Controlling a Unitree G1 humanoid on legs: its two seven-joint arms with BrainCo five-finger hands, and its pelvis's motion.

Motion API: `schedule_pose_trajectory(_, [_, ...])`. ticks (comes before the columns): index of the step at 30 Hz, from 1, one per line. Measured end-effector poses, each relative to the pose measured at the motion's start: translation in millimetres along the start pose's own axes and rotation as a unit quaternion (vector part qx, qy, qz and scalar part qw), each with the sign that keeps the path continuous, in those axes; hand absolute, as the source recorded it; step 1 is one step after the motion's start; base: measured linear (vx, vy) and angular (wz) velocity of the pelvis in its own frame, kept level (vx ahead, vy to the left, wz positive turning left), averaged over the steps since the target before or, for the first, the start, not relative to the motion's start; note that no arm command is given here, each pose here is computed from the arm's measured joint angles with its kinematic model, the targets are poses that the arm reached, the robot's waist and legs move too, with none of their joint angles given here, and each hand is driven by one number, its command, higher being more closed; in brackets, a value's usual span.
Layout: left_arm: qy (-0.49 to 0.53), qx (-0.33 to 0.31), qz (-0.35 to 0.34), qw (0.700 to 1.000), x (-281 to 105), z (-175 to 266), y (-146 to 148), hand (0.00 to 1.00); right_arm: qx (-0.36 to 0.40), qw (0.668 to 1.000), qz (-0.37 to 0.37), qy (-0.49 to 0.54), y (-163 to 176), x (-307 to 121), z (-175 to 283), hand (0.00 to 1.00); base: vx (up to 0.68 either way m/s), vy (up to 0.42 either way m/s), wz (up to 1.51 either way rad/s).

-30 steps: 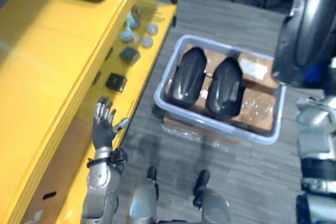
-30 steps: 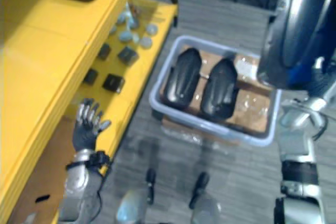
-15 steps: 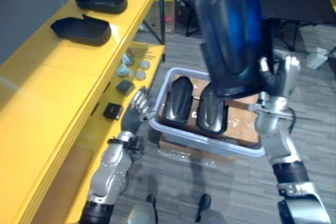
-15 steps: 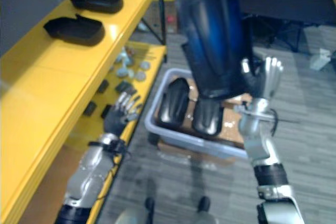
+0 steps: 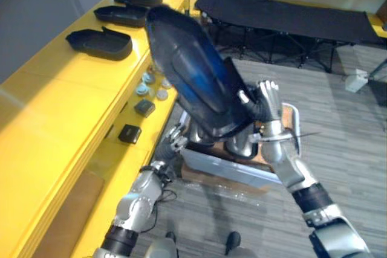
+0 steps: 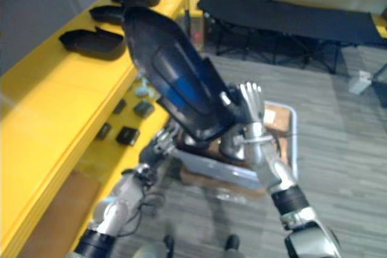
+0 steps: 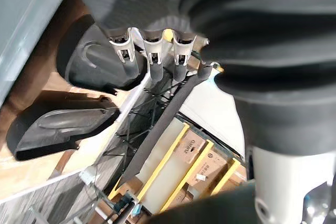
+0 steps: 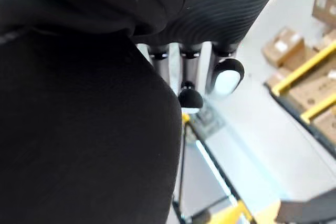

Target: Walk over and take plastic housings, then place them on the shelf

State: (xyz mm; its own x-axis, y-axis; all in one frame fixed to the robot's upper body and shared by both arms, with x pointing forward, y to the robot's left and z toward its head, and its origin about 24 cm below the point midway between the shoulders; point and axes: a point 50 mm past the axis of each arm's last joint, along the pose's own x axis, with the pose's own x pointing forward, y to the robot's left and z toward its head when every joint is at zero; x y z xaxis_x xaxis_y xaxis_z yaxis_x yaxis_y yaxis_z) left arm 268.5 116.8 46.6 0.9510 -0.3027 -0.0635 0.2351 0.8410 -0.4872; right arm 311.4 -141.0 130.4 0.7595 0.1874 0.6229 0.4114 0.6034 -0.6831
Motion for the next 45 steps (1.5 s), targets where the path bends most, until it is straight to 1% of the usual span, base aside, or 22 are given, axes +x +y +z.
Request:
schedule_pose_trajectory(2, [-0.01, 0.014, -0.003, 1.0, 0.5, 0.0, -3.5, 0.0, 0.003, 1.0, 0.011, 0.002, 5.3, -2.9, -0.1, 1.0, -0.02, 0.002, 0.0])
schedule_pose_trajectory(11, [-0.048, 0.016, 0.007, 0.999, 0.4, 6.7, -5.5, 0.0, 0.018, 0.997, 0.064, 0.032, 29.9, -30.9, -2.9, 1.0, 0.0, 0.001, 0.0])
schedule_pose_trajectory(17, [-0.045, 0.013, 0.004, 0.999, 1.1, 4.3, -12.3, 0.0, 0.043, 0.996, 0.074, 0.024, 38.9, -37.7, 6.4, 1.0, 0.0, 0.0, 0.0])
schedule_pose_trajectory(22, [-0.043, 0.011, 0.009, 0.999, 1.2, 3.6, -12.4, 0.0, 0.054, 0.995, 0.082, 0.032, 44.4, -45.2, 8.9, 1.0, 0.0, 0.0, 0.0])
schedule_pose_trajectory(23, [-0.043, 0.011, 0.012, 0.999, 1.2, 3.6, -11.9, 1.0, 0.058, 0.994, 0.083, 0.035, 46.1, -46.8, 10.0, 1.0, 0.0, 0.0, 0.0])
schedule_pose_trajectory(32, [-0.061, 0.002, 0.046, 0.997, 0.5, 3.9, -12.0, 1.0, 0.077, 0.992, 0.084, 0.045, 51.9, -51.6, 15.2, 1.0, 0.0, 0.0, 0.0])
schedule_pose_trajectory(37, [-0.08, 0.019, 0.072, 0.994, -0.2, 8.0, -8.5, 1.0, 0.093, 0.992, 0.072, 0.046, 56.1, -54.2, 22.8, 1.0, 0.0, 0.0, 0.0])
schedule_pose_trajectory(40, [-0.091, 0.045, 0.08, 0.992, -0.5, 10.0, -8.4, 1.0, 0.107, 0.99, 0.069, 0.056, 58.8, -57.6, 25.3, 1.0, 0.0, 0.0, 0.0])
schedule_pose_trajectory(45, [-0.101, 0.051, 0.081, 0.99, -0.7, 11.7, -9.6, 1.0, 0.119, 0.989, 0.064, 0.063, 58.6, -58.3, 27.1, 1.0, 0.0, 0.0, 0.0])
